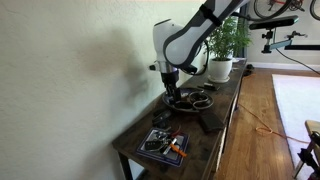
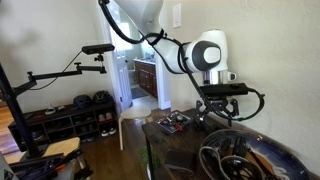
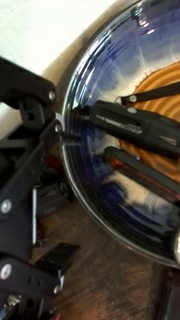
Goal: Take three black objects between the bowls and put them in the bowl on the right
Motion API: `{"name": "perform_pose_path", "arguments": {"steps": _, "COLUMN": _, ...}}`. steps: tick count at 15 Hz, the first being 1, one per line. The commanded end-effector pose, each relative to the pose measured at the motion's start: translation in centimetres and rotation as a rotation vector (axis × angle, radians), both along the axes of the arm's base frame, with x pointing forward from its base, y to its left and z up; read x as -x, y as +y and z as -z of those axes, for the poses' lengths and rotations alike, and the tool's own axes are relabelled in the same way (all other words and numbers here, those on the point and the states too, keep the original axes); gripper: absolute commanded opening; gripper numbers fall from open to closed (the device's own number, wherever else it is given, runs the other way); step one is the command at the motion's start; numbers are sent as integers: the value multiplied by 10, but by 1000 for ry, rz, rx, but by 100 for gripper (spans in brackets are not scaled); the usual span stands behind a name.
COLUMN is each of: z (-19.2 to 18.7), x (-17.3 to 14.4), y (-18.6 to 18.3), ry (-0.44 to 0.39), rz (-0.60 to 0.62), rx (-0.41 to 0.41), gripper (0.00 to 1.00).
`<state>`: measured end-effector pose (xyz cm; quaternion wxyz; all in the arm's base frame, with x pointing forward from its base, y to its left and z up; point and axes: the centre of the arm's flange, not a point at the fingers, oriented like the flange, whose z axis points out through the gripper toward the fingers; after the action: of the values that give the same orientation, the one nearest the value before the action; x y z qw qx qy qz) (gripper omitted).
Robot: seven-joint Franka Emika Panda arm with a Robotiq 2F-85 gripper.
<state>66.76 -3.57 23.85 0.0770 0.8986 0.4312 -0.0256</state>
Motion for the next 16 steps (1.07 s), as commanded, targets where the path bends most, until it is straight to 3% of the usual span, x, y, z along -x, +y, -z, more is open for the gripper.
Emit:
{"name": "perform_pose_path", "arguments": {"steps": 1, "z": -34, "x": 39, "y": 20, "ry": 9, "rz": 64, "rx": -20, "gripper": 100}}
{"name": "perform_pose_path", "arguments": {"steps": 7, "z": -46, "x": 55, "y": 50, "ry": 13, "rz": -41, "rx": -32, "gripper": 100}}
{"name": "perform_pose_path", "arguments": {"steps": 16, "z": -26, "x": 50, "y": 76, "ry": 36, "rz": -245, "rx": -11, "gripper": 100}}
